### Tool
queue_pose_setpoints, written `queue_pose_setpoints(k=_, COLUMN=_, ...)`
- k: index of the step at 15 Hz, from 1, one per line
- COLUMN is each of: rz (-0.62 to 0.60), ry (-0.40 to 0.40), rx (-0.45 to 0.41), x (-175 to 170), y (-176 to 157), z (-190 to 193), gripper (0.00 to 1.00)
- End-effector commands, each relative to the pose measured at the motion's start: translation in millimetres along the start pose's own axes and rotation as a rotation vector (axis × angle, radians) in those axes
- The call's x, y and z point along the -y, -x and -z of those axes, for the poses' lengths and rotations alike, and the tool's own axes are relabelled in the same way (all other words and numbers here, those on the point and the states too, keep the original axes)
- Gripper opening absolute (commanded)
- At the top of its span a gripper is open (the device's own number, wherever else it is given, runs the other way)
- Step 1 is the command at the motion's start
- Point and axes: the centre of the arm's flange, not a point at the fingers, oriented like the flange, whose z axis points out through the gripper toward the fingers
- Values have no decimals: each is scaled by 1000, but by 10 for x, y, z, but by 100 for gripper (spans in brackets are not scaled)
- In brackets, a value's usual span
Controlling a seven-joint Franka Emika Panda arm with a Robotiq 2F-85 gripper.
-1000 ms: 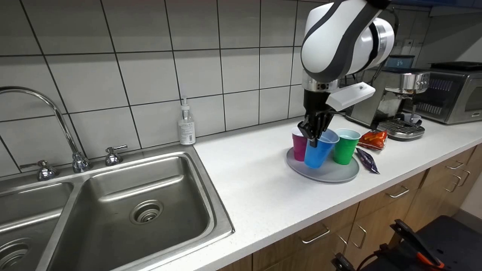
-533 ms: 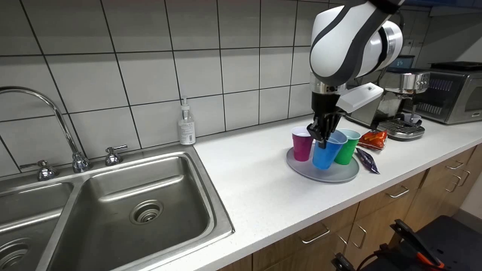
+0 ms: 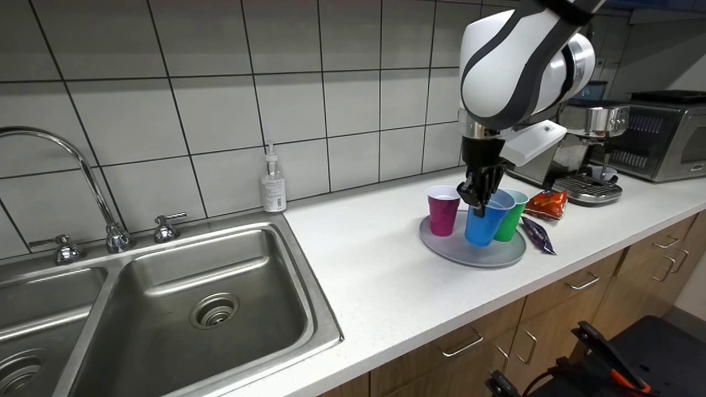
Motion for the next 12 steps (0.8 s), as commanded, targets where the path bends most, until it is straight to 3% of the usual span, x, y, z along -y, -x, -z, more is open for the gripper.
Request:
queue_pose_setpoints(k=1, rz=22, ry=20, rx=1, x=-64, y=1, z=-50, gripper=1)
queue_pose_setpoints(k=12, rz=17, ry=20, rx=34, x=-112, y=-116, z=-229, gripper=1)
